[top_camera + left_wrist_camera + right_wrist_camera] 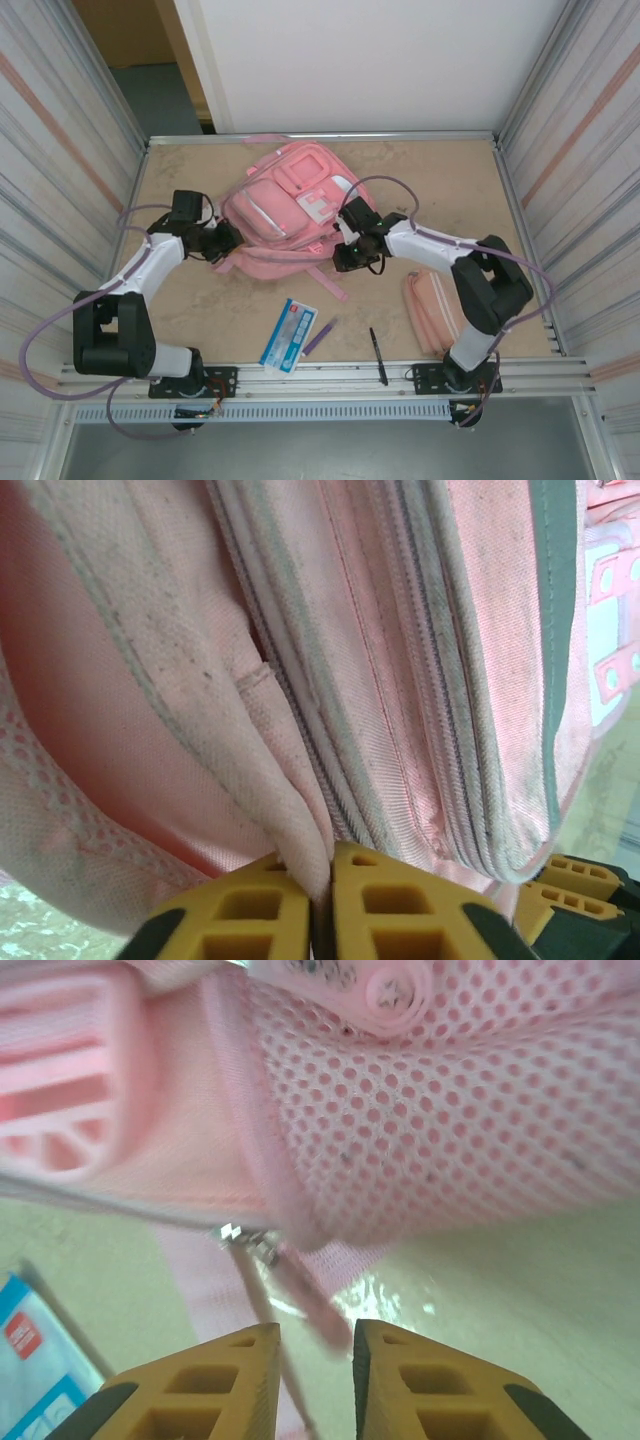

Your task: Pack the student bag

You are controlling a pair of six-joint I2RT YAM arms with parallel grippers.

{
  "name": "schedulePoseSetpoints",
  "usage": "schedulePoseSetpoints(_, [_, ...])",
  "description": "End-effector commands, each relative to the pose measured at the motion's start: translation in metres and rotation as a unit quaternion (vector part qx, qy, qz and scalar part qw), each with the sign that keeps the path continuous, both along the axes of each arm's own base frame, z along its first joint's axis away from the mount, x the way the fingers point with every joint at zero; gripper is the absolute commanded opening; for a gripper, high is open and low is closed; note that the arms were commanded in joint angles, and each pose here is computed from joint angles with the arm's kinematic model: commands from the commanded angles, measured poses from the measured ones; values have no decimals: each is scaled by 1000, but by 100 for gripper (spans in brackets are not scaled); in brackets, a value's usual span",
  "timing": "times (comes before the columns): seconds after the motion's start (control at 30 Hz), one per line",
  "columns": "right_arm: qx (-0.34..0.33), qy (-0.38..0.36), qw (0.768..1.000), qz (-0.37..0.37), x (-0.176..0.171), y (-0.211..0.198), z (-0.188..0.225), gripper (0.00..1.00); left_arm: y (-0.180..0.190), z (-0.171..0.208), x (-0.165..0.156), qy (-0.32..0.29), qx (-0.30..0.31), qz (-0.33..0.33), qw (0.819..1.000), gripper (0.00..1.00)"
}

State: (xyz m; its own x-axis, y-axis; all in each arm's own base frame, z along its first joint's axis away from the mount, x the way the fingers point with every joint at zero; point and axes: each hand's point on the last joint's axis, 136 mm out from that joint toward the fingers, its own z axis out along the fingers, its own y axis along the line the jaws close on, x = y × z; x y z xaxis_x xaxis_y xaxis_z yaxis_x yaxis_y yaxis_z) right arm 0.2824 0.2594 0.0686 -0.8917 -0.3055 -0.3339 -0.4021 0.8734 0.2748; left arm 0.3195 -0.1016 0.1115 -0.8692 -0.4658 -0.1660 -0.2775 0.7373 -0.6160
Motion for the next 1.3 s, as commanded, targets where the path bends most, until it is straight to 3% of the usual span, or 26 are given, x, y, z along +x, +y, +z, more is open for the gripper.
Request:
schedulePoseSetpoints(0.0, [12, -52, 999, 5, 2, -7, 37, 28, -14, 32, 3, -33, -46, -26, 998, 20])
schedulePoseSetpoints(0.13, [16, -99, 995, -1, 4, -18, 71, 38, -13, 49, -10, -44, -44, -29, 998, 28])
schedulePoseSetpoints(0.2, [17, -117, 993, -6, 5, -23, 85, 39, -10, 59, -15, -58, -33, -30, 997, 33])
schedulePoseSetpoints(0.27, [15, -139, 990, -13, 8, -28, 96, 40, -10, 71, -18, -80, -23, -42, 996, 29])
schedulePoseSetpoints(0.4, [24, -178, 983, -38, 16, -34, 113, 42, -29, 89, -18, -83, -51, -92, 991, 35])
schedulePoseSetpoints(0.77, [24, -186, 981, -51, 15, -41, 105, 46, -17, 49, 24, -25, 41, -46, 998, 48])
schedulePoseSetpoints(1.2, [35, -158, 986, -42, 7, -38, 87, 47, -21, -1, 64, 10, 31, -3, 999, 50])
schedulePoseSetpoints(1.27, [64, -135, 989, 17, 0, -21, 79, 48, -24, -1, 69, 5, 21, -4, 1000, 48])
